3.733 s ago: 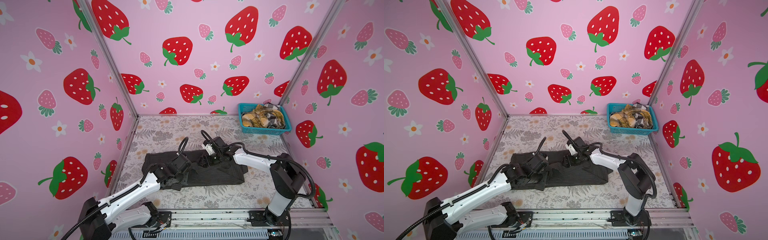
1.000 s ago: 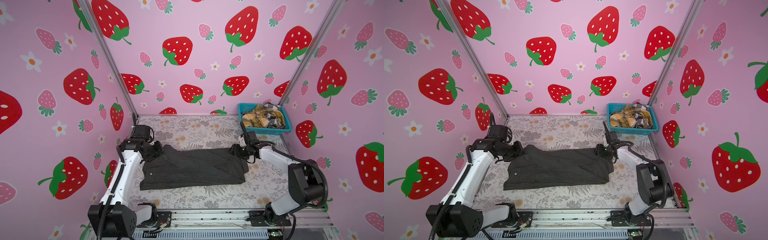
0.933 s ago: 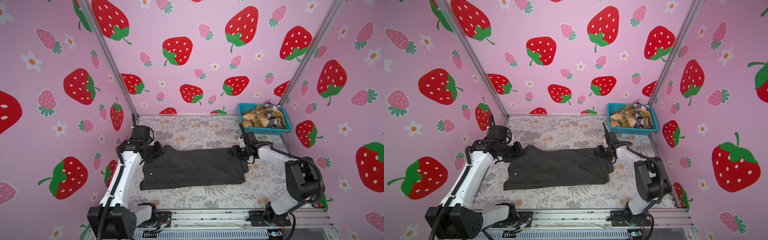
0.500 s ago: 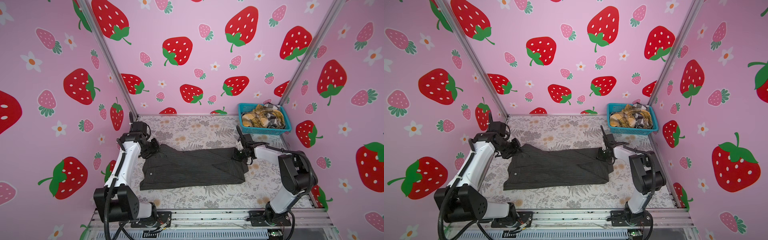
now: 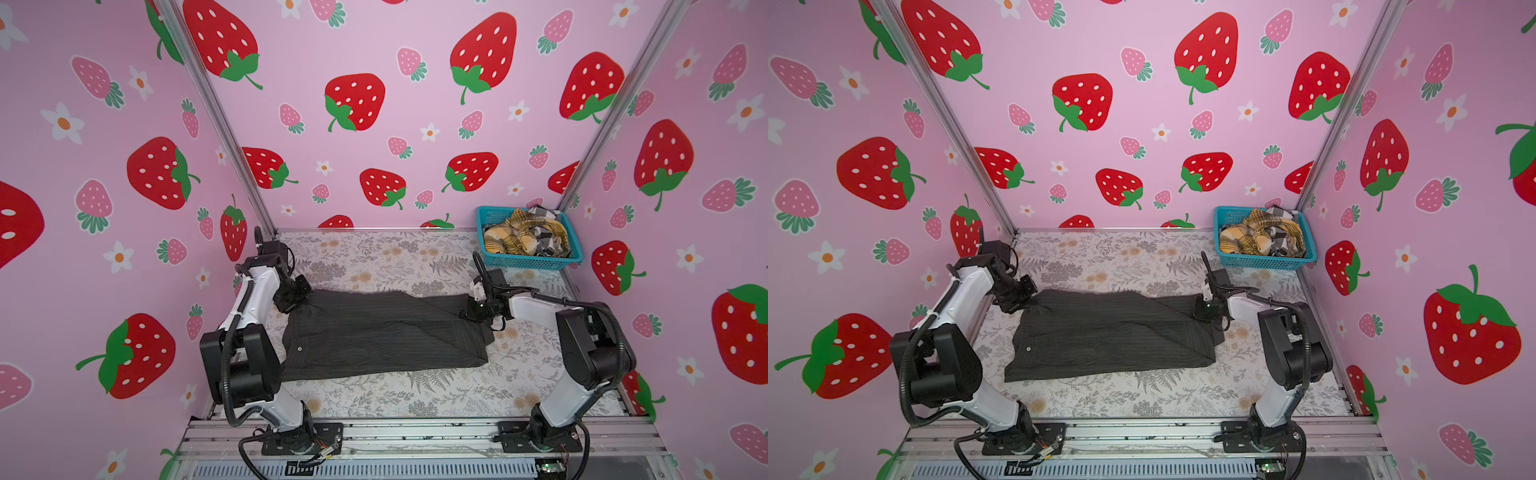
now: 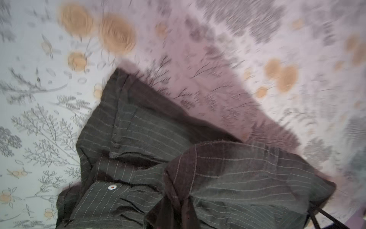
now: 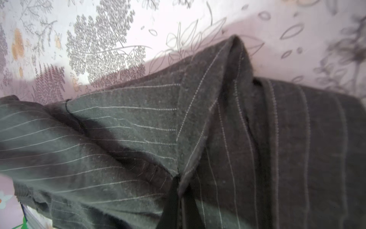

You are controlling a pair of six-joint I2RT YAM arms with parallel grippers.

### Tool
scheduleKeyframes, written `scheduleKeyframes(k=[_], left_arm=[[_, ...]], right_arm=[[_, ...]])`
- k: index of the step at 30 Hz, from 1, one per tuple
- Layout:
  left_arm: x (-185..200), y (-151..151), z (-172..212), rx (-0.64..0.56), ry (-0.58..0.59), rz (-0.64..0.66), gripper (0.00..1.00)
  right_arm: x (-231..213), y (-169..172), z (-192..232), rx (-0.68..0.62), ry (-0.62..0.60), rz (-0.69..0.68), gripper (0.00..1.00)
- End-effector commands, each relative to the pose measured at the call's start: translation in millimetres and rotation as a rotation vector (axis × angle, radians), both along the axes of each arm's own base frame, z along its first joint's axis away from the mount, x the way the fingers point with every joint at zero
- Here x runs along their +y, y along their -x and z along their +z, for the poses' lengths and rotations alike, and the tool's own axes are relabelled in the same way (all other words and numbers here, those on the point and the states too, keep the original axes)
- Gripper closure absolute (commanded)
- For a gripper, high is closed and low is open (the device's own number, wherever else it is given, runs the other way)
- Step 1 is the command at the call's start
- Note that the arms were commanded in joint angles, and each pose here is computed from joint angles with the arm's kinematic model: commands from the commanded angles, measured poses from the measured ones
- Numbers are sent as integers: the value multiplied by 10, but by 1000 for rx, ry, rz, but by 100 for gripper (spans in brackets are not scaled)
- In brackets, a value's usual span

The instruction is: Fold and stack the long sleeve shirts

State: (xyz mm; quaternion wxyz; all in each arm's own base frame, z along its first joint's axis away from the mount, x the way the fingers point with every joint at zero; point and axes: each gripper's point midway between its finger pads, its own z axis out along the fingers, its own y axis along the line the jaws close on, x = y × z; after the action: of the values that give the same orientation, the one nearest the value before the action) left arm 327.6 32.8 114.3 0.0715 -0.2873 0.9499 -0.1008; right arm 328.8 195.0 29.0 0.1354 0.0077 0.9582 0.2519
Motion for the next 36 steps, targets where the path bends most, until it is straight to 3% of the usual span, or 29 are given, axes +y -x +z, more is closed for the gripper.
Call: scheduleKeyframes(k=[1,4,6,8,9,10,15,18,20,24,30,36], left_arm=[[58,31,-90,23,-23,-12,100],[47,65,-198,67,-16,-32,97],[81,100,-281,102,-27,-33,72],[157,136,-337,130,-68,-26,54],[173,144,-352,135,-81,-29,39],[201,154,-351,139,-95,-23,36],[375,246,-129,87,-173,53,34],[455,421,-93,79,-173,122,34],[420,522,-174,70,-95,174,35],[249,442,-357,-29,188,282,32],[231,169,-473,-78,304,319,44],[284,40,-527,-88,307,328,53]], right_arm=[[38,18,41,-21,-20,32,85],[30,25,65,-28,-14,39,55],[57,18,174,-51,-35,47,42],[86,14,331,-83,-54,59,32],[104,11,435,-102,-61,67,28],[112,7,528,-122,-63,75,25],[155,23,1018,-222,-35,115,22],[270,67,1106,-247,-12,143,25],[404,89,1064,-245,-10,167,27],[716,130,913,-231,-18,218,30],[853,99,625,-204,15,238,32],[751,124,263,-136,87,229,37]])
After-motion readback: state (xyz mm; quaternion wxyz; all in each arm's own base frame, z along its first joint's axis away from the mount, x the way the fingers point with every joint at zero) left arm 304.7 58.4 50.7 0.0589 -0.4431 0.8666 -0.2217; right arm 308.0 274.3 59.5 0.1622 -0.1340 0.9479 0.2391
